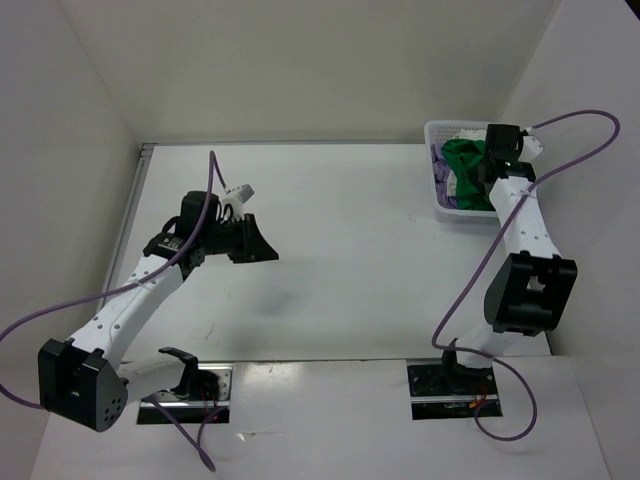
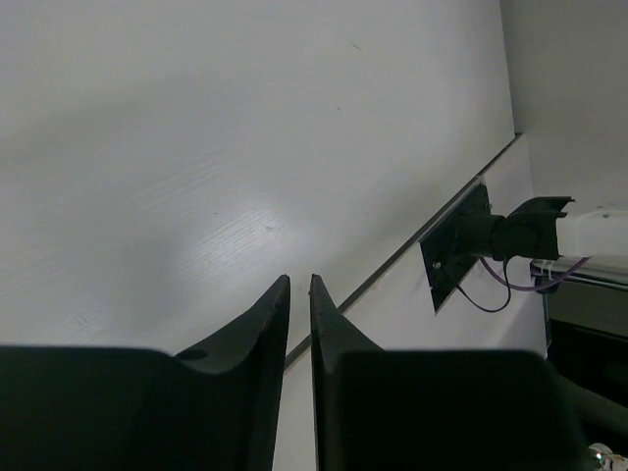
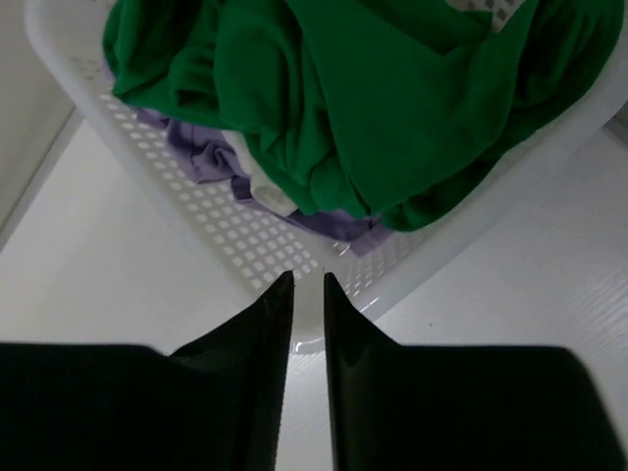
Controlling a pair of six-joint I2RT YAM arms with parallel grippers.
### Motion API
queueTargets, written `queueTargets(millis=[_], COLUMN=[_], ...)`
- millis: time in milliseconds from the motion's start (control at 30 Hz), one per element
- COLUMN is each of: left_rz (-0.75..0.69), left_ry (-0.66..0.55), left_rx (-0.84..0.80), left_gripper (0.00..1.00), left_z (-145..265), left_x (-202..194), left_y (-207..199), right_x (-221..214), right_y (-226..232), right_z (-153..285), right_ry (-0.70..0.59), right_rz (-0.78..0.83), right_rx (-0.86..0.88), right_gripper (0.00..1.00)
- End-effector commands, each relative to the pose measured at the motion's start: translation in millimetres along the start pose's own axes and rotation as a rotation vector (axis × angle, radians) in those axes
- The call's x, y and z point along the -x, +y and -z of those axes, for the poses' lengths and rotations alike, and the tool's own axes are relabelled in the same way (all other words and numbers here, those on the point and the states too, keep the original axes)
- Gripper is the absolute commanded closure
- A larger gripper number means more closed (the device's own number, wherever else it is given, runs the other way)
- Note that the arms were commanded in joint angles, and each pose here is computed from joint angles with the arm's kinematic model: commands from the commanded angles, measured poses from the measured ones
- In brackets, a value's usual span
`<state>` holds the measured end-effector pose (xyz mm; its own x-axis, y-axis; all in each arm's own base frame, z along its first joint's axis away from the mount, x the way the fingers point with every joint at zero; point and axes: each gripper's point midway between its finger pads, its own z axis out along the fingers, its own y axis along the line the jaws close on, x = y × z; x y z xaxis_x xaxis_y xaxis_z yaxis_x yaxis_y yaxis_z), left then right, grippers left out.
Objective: Fold and stack the t-shirts
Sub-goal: Grab crumpled tshirt from bin with the right arm
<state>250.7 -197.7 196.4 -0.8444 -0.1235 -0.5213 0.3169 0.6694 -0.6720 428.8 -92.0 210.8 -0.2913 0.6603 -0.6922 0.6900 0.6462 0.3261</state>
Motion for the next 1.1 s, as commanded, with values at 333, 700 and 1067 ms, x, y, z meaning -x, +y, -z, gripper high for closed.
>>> queueTargets(millis=[333, 700, 1067], left_rz=[-0.021, -0.001, 0.019], left_ry=[-0.001, 0.008, -0.005], left_rx=[-0.040, -0.024, -0.006], left_gripper=[0.51, 0.50, 0.50], left_z=[-5.8, -12.7, -11.6], left_x=[-5.9, -3.6, 1.6], left_y=[-8.3, -3.1, 5.6], right_x=[43.9, 29.0, 42.0], right_y=[-9.7, -9.3, -3.0], right_z=[-49.6, -79.2, -63.2], right_ry=[-0.161, -0.108, -0.140], right_rz=[0.117, 0.165, 0.125], right_rx=[-0.215, -0.237, -0.182], right_gripper=[0.47, 0.54, 1.00])
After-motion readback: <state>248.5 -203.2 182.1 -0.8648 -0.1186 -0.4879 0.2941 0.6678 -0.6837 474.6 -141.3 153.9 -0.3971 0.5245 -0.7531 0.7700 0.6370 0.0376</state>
